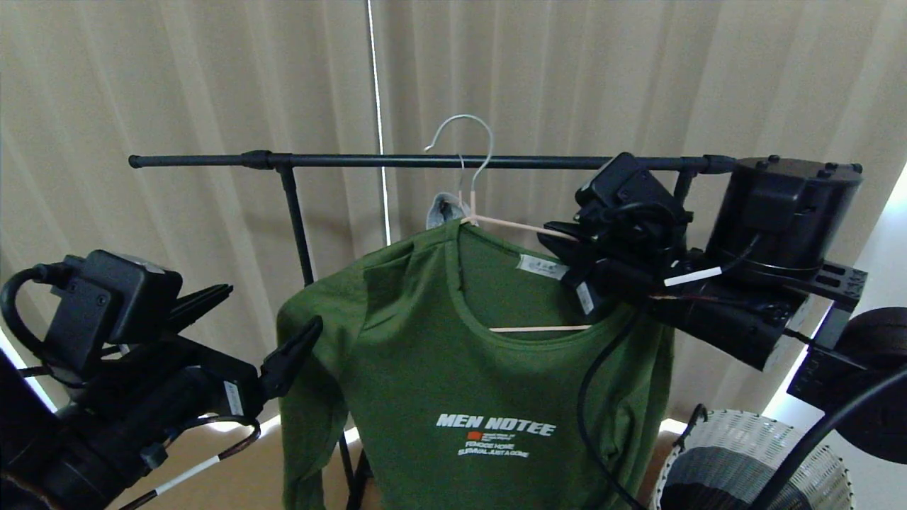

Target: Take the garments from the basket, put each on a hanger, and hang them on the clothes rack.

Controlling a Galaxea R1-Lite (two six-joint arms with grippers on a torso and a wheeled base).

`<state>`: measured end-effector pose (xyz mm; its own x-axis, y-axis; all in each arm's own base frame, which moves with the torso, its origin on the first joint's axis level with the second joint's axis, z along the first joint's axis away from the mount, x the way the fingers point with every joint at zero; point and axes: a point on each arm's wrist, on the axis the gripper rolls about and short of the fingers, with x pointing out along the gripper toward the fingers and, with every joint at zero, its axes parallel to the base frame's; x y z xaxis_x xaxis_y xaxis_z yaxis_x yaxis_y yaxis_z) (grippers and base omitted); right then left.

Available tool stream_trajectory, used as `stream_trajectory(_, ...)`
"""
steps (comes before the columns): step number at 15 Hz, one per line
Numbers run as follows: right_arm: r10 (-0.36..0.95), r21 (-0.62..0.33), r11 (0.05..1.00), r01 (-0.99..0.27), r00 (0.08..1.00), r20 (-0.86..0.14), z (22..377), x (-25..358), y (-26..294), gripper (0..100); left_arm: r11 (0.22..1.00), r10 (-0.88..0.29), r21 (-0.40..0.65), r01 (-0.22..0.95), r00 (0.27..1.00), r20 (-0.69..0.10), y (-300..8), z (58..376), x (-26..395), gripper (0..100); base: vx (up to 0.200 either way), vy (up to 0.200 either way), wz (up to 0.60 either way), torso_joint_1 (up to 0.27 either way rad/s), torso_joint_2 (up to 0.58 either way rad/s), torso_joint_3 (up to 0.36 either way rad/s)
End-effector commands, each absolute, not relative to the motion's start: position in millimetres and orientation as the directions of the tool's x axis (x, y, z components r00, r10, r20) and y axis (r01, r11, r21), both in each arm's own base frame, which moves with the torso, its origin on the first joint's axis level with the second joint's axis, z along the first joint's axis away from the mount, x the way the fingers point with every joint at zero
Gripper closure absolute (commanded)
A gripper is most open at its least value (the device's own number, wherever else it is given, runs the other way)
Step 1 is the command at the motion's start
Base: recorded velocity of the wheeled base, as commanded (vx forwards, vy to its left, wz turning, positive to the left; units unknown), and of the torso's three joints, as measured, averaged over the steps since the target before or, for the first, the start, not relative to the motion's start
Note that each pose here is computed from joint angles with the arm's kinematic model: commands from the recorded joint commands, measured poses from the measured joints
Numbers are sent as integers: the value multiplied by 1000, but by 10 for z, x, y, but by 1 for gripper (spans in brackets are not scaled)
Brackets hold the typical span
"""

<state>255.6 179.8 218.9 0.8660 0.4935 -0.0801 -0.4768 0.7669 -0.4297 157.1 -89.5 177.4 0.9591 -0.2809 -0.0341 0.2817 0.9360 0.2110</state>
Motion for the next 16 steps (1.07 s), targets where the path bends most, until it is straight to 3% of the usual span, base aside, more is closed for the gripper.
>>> stream_trajectory(1, 449, -429, 797, -425, 892, -50, 2292, 2502, 1568, 100, 940, -274, 204, 272, 962, -19, -796, 1796, 1555, 0, 0, 0, 0, 0, 0, 0)
stream_trajectory(4, 420, -427, 816, -389, 907, -23, 2368, 2429, 1410, 100, 932, -291, 211, 293, 956, -40, -643, 1772, 1692, 0, 0, 0, 0, 0, 0, 0)
stream_trajectory(8, 432, -421, 820, -387, 902, 12, 2458, 2368, 1377, 100, 864, -444, 223, 452, 892, -85, -652, 1689, 1782, 0, 0, 0, 0, 0, 0, 0)
stream_trajectory(14, 484, -419, 804, -422, 874, 49, 2556, 2265, 1353, 100, 859, -449, 221, 461, 887, -106, -722, 1671, 1952, 0, 0, 0, 0, 0, 0, 0)
stream_trajectory(15, 486, -418, 804, -423, 873, 51, 2560, 2260, 1355, 100, 859, -449, 222, 462, 887, -108, -720, 1667, 1946, 100, 0, 0, 0, 0, 0, 0)
stream_trajectory(16, 496, -418, 799, -432, 867, 52, 2565, 2243, 1383, 100, 857, -449, 228, 462, 887, -108, -720, 1667, 1946, 100, 0, 0, 0, 0, 0, 0)
